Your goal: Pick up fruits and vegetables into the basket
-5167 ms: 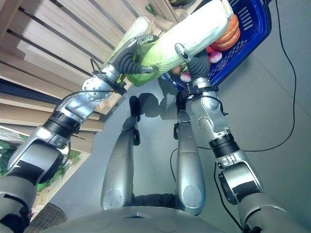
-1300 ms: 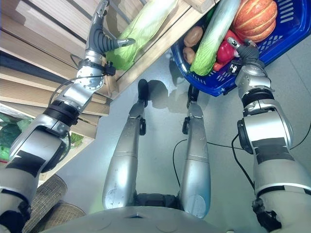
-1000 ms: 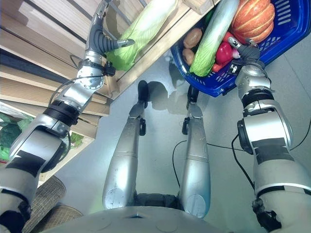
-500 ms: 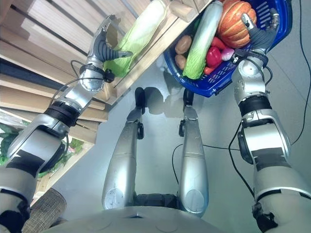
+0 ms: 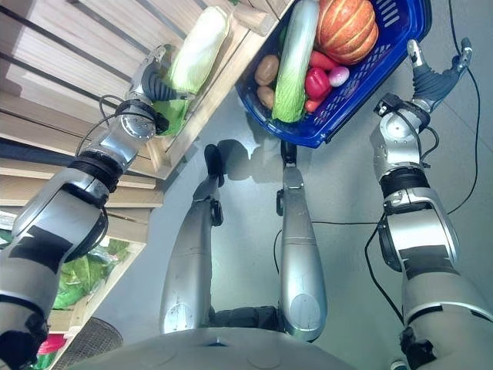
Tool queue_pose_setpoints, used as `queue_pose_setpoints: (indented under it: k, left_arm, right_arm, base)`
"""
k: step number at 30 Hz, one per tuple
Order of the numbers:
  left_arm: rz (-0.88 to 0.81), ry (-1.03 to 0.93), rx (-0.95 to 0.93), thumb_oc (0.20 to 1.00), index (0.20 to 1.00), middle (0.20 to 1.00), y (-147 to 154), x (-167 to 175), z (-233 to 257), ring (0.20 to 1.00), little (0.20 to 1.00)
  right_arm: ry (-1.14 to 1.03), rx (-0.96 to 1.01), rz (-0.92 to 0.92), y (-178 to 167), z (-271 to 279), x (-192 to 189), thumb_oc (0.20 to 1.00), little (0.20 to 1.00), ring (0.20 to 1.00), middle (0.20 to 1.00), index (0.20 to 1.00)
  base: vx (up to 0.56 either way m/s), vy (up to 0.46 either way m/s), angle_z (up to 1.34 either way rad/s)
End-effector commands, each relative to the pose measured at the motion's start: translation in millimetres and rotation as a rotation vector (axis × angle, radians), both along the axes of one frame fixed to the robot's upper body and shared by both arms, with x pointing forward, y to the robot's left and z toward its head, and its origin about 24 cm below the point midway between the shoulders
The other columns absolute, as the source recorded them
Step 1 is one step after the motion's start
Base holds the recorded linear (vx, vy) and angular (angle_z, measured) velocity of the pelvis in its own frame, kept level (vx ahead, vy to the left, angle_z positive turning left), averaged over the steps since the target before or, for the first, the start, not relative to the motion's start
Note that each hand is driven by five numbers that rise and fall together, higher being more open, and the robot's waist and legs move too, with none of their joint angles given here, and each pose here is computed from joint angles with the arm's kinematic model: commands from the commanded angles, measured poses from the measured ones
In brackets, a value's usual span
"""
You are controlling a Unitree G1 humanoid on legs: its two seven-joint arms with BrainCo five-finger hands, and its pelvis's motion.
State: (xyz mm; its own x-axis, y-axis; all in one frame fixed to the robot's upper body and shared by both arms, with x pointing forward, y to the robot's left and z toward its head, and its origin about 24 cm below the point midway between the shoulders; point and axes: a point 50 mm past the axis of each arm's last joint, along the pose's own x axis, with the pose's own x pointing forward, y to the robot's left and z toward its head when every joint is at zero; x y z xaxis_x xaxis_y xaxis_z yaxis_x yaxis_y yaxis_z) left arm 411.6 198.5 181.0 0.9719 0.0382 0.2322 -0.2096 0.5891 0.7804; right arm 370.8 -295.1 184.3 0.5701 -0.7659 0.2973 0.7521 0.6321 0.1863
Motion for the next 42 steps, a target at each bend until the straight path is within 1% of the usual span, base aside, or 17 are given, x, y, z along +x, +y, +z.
queue_pose_setpoints:
  k: [1, 2, 3, 4, 5, 7, 8, 9, 10, 12, 13, 23, 30, 37, 42]
  left_arm:
    - [0.052, 0.087, -0.026, 0.639, 0.639, 0.639, 9, 1, -17, 0.639, 0.639]
    - [0.055, 0.098, -0.021, 0.595, 0.595, 0.595, 9, 1, -18, 0.595, 0.595]
    - [0.060, 0.105, -0.017, 0.598, 0.598, 0.598, 10, 2, -17, 0.598, 0.598]
    - [0.065, 0.120, -0.014, 0.630, 0.630, 0.630, 11, 1, -21, 0.630, 0.630]
    - [0.072, 0.134, -0.015, 0.699, 0.699, 0.699, 13, 1, -23, 0.699, 0.699]
    - [0.086, 0.150, -0.019, 0.724, 0.724, 0.724, 16, 1, -25, 0.724, 0.724]
    - [0.095, 0.159, -0.017, 0.758, 0.758, 0.758, 18, 1, -26, 0.758, 0.758]
    - [0.101, 0.166, -0.017, 0.762, 0.762, 0.762, 19, 1, -26, 0.762, 0.762]
    - [0.107, 0.168, -0.017, 0.793, 0.793, 0.793, 20, 1, -25, 0.793, 0.793]
    - [0.117, 0.191, -0.018, 0.906, 0.906, 0.906, 22, 1, -27, 0.906, 0.906]
    - [0.118, 0.195, -0.017, 1.000, 1.000, 1.000, 23, 1, -28, 1.000, 1.000]
    - [0.137, 0.252, -0.009, 1.000, 1.000, 1.000, 25, 1, -33, 1.000, 1.000]
    - [0.114, 0.300, 0.005, 1.000, 1.000, 1.000, 23, 1, -35, 1.000, 1.000]
    - [0.049, 0.422, 0.037, 1.000, 1.000, 1.000, 14, 1, -47, 1.000, 1.000]
    - [-0.022, 0.571, 0.067, 1.000, 1.000, 1.000, 4, -1, -60, 1.000, 1.000]
  right_arm:
    - [-0.050, 0.034, -0.050, -19, -2, -10, 1.000, 1.000, 1.000, 1.000, 1.000]
    - [-0.042, 0.043, -0.056, -21, -4, -11, 1.000, 1.000, 1.000, 1.000, 1.000]
    - [-0.036, 0.047, -0.060, -23, -5, -11, 1.000, 1.000, 1.000, 1.000, 1.000]
    - [-0.025, 0.053, -0.062, -24, -9, -12, 1.000, 1.000, 1.000, 1.000, 1.000]
    - [-0.020, 0.055, -0.065, -25, -11, -13, 1.000, 1.000, 1.000, 1.000, 1.000]
    - [-0.019, 0.056, -0.062, -26, -11, -12, 1.000, 1.000, 1.000, 1.000, 1.000]
    - [-0.019, 0.055, -0.058, -24, -11, -12, 1.000, 1.000, 1.000, 1.000, 1.000]
    - [-0.020, 0.053, -0.056, -23, -11, -11, 1.000, 1.000, 1.000, 1.000, 1.000]
    - [-0.024, 0.052, -0.051, -22, -8, -10, 1.000, 1.000, 1.000, 1.000, 1.000]
    - [-0.022, 0.047, -0.045, -19, -8, -9, 1.000, 1.000, 1.000, 1.000, 1.000]
    - [-0.023, 0.046, -0.044, -18, -8, -9, 1.000, 1.000, 1.000, 1.000, 1.000]
    - [-0.051, 0.040, -0.025, -7, -1, -4, 1.000, 1.000, 1.000, 1.000, 1.000]
    - [-0.056, 0.037, -0.016, -2, 2, -1, 1.000, 1.000, 1.000, 1.000, 1.000]
    - [-0.060, 0.039, -0.007, 4, 2, 1, 1.000, 1.000, 1.000, 1.000, 1.000]
    - [-0.064, 0.043, -0.007, 6, 5, 2, 1.000, 1.000, 1.000, 1.000, 1.000]
  base:
    - [0.00, 0.000, 0.00]
    - [0.00, 0.000, 0.00]
    - [0.00, 0.000, 0.00]
    - [0.00, 0.000, 0.00]
    - [0.00, 0.000, 0.00]
    - [0.00, 0.000, 0.00]
    - [0.00, 0.000, 0.00]
    - [-0.01, 0.009, -0.04]
    - [0.00, 0.008, -0.07]
    - [0.02, 0.004, -0.09]
    - [0.01, -0.004, -0.07]
    - [0.00, -0.001, -0.01]
    - [0.00, 0.000, 0.00]
    - [0.00, 0.000, 0.00]
    - [0.00, 0.000, 0.00]
